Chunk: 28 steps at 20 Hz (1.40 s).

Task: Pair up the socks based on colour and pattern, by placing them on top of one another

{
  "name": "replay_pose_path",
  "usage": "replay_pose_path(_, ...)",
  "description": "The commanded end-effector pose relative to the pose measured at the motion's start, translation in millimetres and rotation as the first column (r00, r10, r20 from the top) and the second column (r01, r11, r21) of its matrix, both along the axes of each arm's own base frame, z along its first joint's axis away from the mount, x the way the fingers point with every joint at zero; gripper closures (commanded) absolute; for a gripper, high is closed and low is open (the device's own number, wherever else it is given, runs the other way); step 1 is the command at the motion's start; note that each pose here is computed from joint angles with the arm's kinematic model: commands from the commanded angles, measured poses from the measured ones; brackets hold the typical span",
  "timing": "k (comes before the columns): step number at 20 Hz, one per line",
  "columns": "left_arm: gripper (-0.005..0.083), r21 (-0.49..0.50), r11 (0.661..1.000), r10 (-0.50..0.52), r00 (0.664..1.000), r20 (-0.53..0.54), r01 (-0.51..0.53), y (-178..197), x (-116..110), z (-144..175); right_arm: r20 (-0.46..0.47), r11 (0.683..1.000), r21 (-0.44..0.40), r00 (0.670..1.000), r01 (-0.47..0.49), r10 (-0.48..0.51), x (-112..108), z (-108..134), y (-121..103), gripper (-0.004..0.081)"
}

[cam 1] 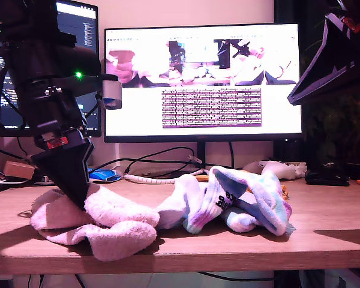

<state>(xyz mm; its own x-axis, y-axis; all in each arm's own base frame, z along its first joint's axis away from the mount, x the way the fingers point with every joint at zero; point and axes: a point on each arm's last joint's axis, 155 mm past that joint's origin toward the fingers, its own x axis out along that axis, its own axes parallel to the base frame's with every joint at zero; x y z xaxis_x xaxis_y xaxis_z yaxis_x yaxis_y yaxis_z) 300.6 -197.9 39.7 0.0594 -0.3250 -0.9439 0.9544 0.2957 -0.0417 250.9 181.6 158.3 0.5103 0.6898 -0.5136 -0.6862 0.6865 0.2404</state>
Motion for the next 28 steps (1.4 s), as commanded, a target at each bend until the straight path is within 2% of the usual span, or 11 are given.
replay_pose_path(1, 0.0201, -0.010, 1.000, 0.007, 1.000, 0.019, -0.007, -2.8, 3.8, 9.8, -0.002, 1.000, 0.006, 1.000, -0.013, 0.013, -1.3, -1.2, 2.8, 0.0780)
replay_pose_path(4, 0.0201, -0.052, 0.996, 0.068, 0.997, 0.030, -0.066, -9.6, 11.5, 35.4, -0.002, 1.000, 0.008, 1.000, -0.015, 0.015, -1.6, -1.0, 3.1, 0.0780)
replay_pose_path(6, 0.0201, -0.093, 0.992, 0.089, 0.996, 0.021, -0.087, -14.7, 8.8, 52.2, -0.002, 1.000, 0.008, 1.000, -0.015, 0.015, -1.6, -1.0, 3.1, 0.0780)
replay_pose_path(9, 0.0203, -0.117, 0.988, 0.103, 0.995, 0.000, -0.102, -11.1, 6.5, 57.5, -0.002, 1.000, 0.008, 1.000, -0.015, 0.015, -1.6, -1.0, 3.1, 0.0780)
replay_pose_path(11, 0.0218, -0.124, 0.981, 0.147, 0.989, -0.018, -0.148, -5.8, 9.7, 57.7, -0.002, 1.000, 0.007, 1.000, -0.015, 0.015, -1.7, -1.1, 3.1, 0.0780)
replay_pose_path(12, 0.0295, -0.123, 0.978, 0.168, 0.986, -0.019, -0.170, 0.0, 13.4, 57.7, -0.002, 1.000, 0.007, 1.000, -0.015, 0.015, -1.7, -1.1, 3.1, 0.0780)
replay_pose_path(15, 0.0808, -0.115, 0.960, 0.252, 0.966, -0.054, -0.256, 17.8, 21.6, 52.8, -0.002, 1.000, 0.007, 1.000, -0.015, 0.015, -1.6, -1.0, 3.1, 0.0780)
replay_pose_path(18, 0.0797, -0.102, 0.948, 0.294, 0.951, -0.090, -0.303, 29.4, 26.4, 42.8, 0.003, 1.000, 0.009, 1.000, -0.015, 0.015, -0.8, -0.2, 3.4, 0.0780)
replay_pose_path(24, 0.0797, -0.092, 0.947, 0.292, 0.942, -0.163, -0.309, 24.3, 31.4, 8.7, -0.019, 1.000, 0.002, 1.000, -0.015, 0.015, 1.1, -6.8, 4.0, 0.0780)
replay_pose_path(26, 0.0797, -0.043, 0.947, 0.307, 0.938, -0.160, -0.317, 30.3, 37.4, -12.2, -0.024, 1.000, 0.004, 1.000, -0.019, 0.019, 0.7, -7.9, 4.9, 0.0780)
replay_pose_path(28, 0.0797, 0.020, 0.944, 0.328, 0.937, -0.118, -0.328, 40.8, 49.0, -33.5, -0.018, 0.997, 0.036, 0.997, -0.073, 0.073, -6.4, -2.4, 16.0, 0.0780)
